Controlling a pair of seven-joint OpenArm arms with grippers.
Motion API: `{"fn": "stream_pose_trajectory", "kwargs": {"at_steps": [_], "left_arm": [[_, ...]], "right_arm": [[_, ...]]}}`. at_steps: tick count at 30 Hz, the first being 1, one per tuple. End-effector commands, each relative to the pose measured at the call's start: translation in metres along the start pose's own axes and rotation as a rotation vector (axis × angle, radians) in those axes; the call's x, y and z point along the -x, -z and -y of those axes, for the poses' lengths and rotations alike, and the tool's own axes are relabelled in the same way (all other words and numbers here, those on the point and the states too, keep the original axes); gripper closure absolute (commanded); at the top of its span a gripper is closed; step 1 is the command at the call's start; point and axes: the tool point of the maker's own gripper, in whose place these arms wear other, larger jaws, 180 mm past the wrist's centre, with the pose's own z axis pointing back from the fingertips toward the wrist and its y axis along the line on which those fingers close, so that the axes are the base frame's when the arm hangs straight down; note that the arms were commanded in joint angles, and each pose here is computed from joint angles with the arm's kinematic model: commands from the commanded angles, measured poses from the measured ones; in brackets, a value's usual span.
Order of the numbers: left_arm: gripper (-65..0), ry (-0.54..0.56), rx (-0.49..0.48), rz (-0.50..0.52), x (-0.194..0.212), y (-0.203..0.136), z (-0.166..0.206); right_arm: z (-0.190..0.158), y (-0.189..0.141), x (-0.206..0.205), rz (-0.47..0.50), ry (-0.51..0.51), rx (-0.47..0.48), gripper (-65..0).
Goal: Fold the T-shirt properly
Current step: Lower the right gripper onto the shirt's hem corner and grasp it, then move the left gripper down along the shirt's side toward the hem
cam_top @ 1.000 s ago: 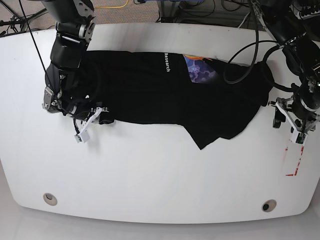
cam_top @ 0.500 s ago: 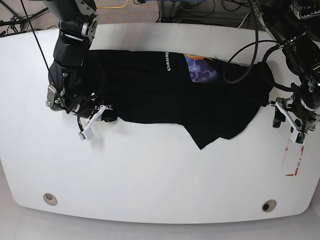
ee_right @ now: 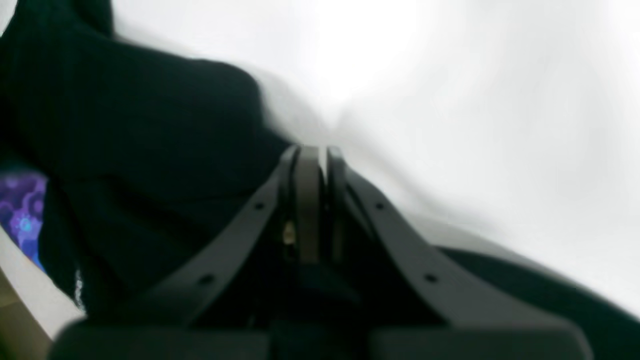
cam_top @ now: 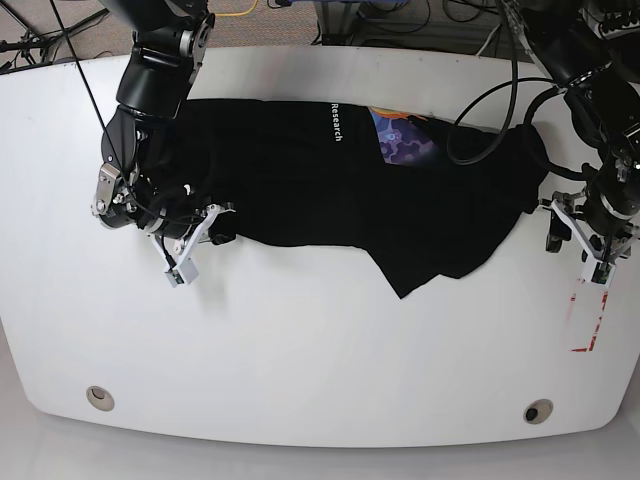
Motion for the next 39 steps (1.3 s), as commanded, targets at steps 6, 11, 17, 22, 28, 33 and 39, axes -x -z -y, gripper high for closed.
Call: {"fn": "stream_pose_trajectory", "kwargs": {"at_steps": [6,11,17,22,28,33,39], "left_arm": [[-35.4,0.008,-0.019,0.064,-0.02,-0.004,-0.009],[-35.8,-0.007,-0.02,0.057,-0.022,0.002,-0.015],[-35.8,-0.018,-0.015,0.054,-0.021,0.005,-0.016],[-35.8,-0.022,-0.01,0.058,-0.021,0.005,-0.014],[-35.8,-0.022,-0.006,0.055,-0.02,0.006,-0.012],[-35.9,-0.025,-0.001,0.052,-0.019,0.008,-0.011],[-35.9,-0.046,0.022,0.041,-0.017,0.018,-0.008]], "right_arm": [[-0.01,-0.026,-0.038,0.11,-0.102,0.029,-0.9],[-0.017,-0.037,-0.034,0.125,-0.13,0.043,-1.0],[-0.028,-0.047,-0.03,0.137,-0.168,0.056,-1.0],[-0.039,-0.054,-0.026,0.147,-0.192,0.057,-1.0],[-0.045,-0.049,-0.013,0.123,-0.193,0.041,-0.4],[-0.048,-0.045,-0.011,0.118,-0.191,0.027,-0.4],[-0.048,-0.046,-0.006,0.115,-0.181,0.028,-0.3]]}}
